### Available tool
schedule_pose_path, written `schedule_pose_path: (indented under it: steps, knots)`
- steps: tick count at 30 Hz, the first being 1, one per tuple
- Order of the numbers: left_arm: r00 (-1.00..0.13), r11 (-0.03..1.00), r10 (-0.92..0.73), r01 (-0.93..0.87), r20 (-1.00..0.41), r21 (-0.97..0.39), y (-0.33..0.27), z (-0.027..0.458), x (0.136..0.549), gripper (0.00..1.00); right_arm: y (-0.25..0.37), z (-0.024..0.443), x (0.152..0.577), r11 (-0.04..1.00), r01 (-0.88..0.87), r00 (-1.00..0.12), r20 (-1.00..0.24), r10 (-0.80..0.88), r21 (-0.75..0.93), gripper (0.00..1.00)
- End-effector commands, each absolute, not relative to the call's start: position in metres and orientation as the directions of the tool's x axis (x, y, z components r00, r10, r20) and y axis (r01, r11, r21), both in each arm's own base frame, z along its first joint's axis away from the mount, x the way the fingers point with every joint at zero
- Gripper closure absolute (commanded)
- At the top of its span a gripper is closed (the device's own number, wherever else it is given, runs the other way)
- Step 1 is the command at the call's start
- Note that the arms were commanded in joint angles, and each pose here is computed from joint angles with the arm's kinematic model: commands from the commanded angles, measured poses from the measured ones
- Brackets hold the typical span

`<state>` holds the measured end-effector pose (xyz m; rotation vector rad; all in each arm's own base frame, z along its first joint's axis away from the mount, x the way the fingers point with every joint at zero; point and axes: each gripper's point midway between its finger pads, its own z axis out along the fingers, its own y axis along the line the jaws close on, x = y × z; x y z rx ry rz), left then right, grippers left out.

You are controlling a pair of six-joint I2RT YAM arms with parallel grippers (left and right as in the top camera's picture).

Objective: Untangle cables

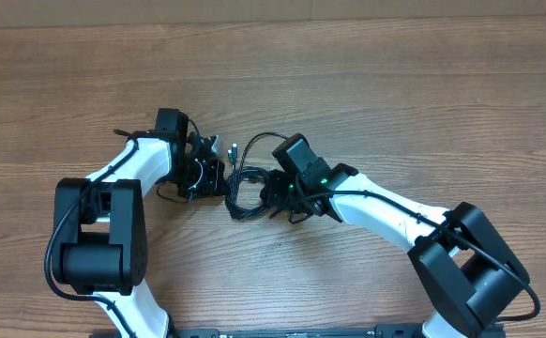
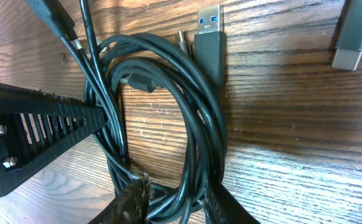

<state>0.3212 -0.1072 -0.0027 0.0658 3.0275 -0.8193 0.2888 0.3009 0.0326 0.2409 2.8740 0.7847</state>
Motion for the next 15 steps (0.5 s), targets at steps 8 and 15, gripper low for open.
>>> schedule_pose_path:
  steps: [8, 15]
  knots:
    - [-0.997, 0.907, 0.040, 0.009, 0.066, -0.421, -0.094, -0.033, 0.302, 0.96, 0.311, 0.037, 0.280, 0.834, 0.021, -0.990, -0.104, 0.094, 0.552, 0.76]
    - [-0.997, 0.907, 0.040, 0.006, 0.071, -0.422, -0.094, -0.033, 0.301, 0.96, 0.318, 0.047, 0.281, 0.817, 0.010, -0.993, -0.092, 0.077, 0.577, 0.71]
